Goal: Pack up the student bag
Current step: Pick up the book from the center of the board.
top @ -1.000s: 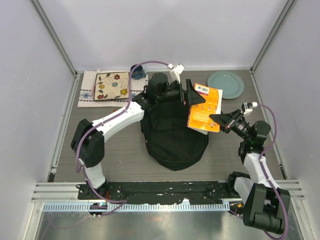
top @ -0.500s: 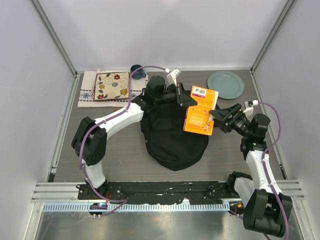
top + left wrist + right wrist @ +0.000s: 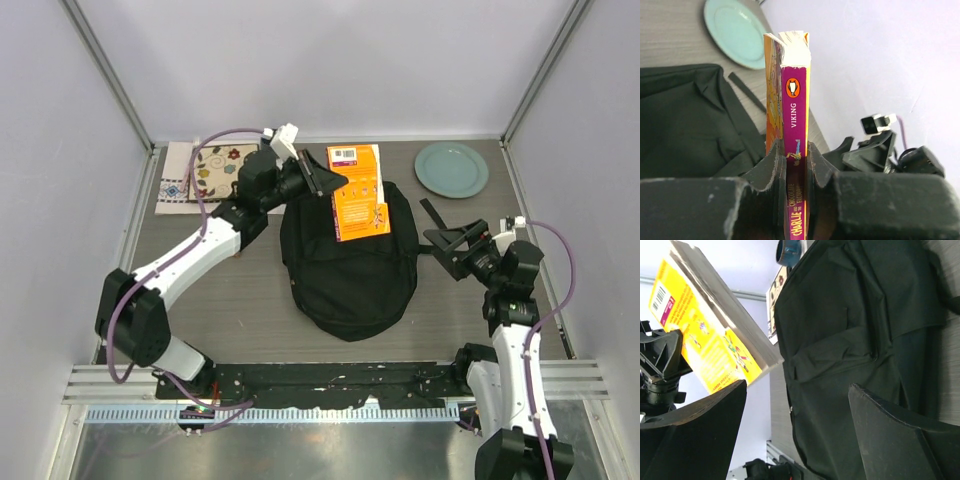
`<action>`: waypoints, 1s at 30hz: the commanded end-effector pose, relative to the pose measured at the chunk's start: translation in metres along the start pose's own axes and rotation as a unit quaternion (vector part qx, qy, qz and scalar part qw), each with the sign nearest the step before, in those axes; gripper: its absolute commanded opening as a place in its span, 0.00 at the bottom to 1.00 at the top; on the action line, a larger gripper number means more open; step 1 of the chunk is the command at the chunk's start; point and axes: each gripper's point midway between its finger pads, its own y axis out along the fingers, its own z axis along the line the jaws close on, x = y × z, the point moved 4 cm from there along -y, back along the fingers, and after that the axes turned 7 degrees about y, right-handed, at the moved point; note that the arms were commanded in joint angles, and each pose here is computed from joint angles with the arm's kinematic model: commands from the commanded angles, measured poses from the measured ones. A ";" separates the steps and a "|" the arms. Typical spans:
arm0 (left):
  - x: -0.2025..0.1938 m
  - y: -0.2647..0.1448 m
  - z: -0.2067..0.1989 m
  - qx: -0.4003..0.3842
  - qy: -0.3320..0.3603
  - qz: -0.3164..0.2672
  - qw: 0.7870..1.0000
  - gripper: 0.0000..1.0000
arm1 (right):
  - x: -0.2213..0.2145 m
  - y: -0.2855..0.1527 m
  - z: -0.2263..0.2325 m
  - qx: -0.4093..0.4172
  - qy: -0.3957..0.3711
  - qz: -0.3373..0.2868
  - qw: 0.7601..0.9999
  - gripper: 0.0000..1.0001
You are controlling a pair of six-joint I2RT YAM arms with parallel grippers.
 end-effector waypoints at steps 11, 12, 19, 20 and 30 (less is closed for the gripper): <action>0.050 -0.063 -0.036 -0.004 0.006 -0.185 0.983 0.00 | -0.019 -0.001 0.059 0.080 -0.060 0.046 0.994 0.88; 0.055 -0.070 -0.040 -0.005 0.005 -0.201 0.979 0.00 | -0.022 0.001 0.060 0.079 -0.060 0.051 0.994 0.88; 0.054 -0.080 -0.043 -0.016 0.001 -0.216 0.976 0.00 | -0.063 0.025 0.074 0.091 -0.063 0.094 0.989 0.88; 0.053 -0.080 -0.043 -0.016 0.000 -0.215 0.976 0.00 | -0.075 0.025 0.078 0.098 -0.063 0.109 0.987 0.88; 0.051 -0.077 -0.042 -0.034 -0.024 -0.224 0.974 0.00 | -0.111 0.037 0.101 0.165 0.014 0.116 0.979 0.88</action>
